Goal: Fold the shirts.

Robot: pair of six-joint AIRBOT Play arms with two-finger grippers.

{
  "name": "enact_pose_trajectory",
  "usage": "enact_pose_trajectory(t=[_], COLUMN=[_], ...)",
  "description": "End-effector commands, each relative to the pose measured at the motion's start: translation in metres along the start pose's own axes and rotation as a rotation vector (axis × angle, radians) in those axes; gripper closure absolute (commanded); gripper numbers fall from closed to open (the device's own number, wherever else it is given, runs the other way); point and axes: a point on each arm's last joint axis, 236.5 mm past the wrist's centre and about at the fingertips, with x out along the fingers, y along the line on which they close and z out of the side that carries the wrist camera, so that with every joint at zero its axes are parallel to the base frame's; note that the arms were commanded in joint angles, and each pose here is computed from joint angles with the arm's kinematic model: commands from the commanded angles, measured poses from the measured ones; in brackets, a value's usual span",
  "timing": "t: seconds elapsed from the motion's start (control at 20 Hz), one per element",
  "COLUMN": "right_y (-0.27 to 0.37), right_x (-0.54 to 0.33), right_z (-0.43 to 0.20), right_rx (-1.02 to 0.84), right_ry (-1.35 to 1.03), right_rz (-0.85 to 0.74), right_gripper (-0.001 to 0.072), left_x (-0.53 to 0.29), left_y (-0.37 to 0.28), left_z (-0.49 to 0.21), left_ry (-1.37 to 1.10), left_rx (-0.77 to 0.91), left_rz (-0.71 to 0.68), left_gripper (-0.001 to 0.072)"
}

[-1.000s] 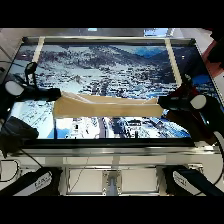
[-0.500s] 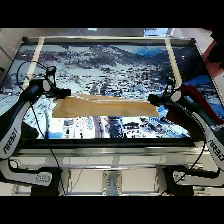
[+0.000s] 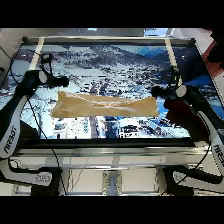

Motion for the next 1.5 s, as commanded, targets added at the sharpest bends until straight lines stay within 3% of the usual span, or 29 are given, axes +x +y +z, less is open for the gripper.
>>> enact_pose_trajectory(t=[0.0,0.05,0.15,0.35,0.7,0.9,1.0,1.1,1.15,1.2,1.25,1.3,1.45], right_y=[-0.03,-0.04,-0.039,-0.034,-0.037,-0.013,-0.001,0.008,0.012,0.016,0.022,0.031,0.044], right_x=[-0.029,-0.02,0.001,0.037,0.063,0.06,0.062,0.068,0.069,0.068,0.066,0.06,0.035], right_z=[0.024,0.011,-0.017,-0.048,-0.088,-0.117,-0.112,-0.103,-0.098,-0.094,-0.091,-0.087,-0.061], right_rx=[0.111,0.188,0.258,0.311,0.27,0.231,0.212,0.21,0.222,0.242,0.235,0.207,0.155], right_ry=[-0.061,-0.004,0.122,0.251,0.376,0.496,0.472,0.427,0.41,0.399,0.389,0.384,0.342], right_rz=[-0.076,-0.056,0.052,0.216,0.244,0.341,0.37,0.383,0.392,0.409,0.438,0.48,0.522], right_gripper=[0.0158,0.0158,0.0158,0.0141,0.014,0.014,0.019,0.0296,0.0401,0.0537,0.0683,0.0683,0.0684], left_x=[-0.057,-0.069,-0.086,-0.098,-0.101,-0.1,-0.1,-0.099,-0.097,-0.094,-0.091,-0.086,-0.066], left_y=[-0.018,-0.024,-0.036,-0.062,-0.082,-0.096,-0.104,-0.112,-0.118,-0.123,-0.128,-0.134,-0.157], left_z=[0.082,0.097,0.115,0.12,0.112,0.099,0.095,0.088,0.084,0.078,0.072,0.063,0.021], left_ry=[-0.237,-0.285,-0.34,-0.365,-0.344,-0.291,-0.28,-0.256,-0.241,-0.225,-0.21,-0.189,-0.087], left_rx=[-0.041,-0.059,-0.048,-0.001,0.078,0.092,0.103,0.117,0.127,0.135,0.138,0.148,0.163], left_rz=[-0.065,-0.09,-0.141,-0.246,-0.322,-0.362,-0.374,-0.39,-0.399,-0.406,-0.412,-0.421,-0.453], left_gripper=[0.0188,0.0184,0.0073,0.0071,0.0071,0.0072,0.0072,0.0076,0.0127,0.0357,0.0635,0.0693,0.0694])
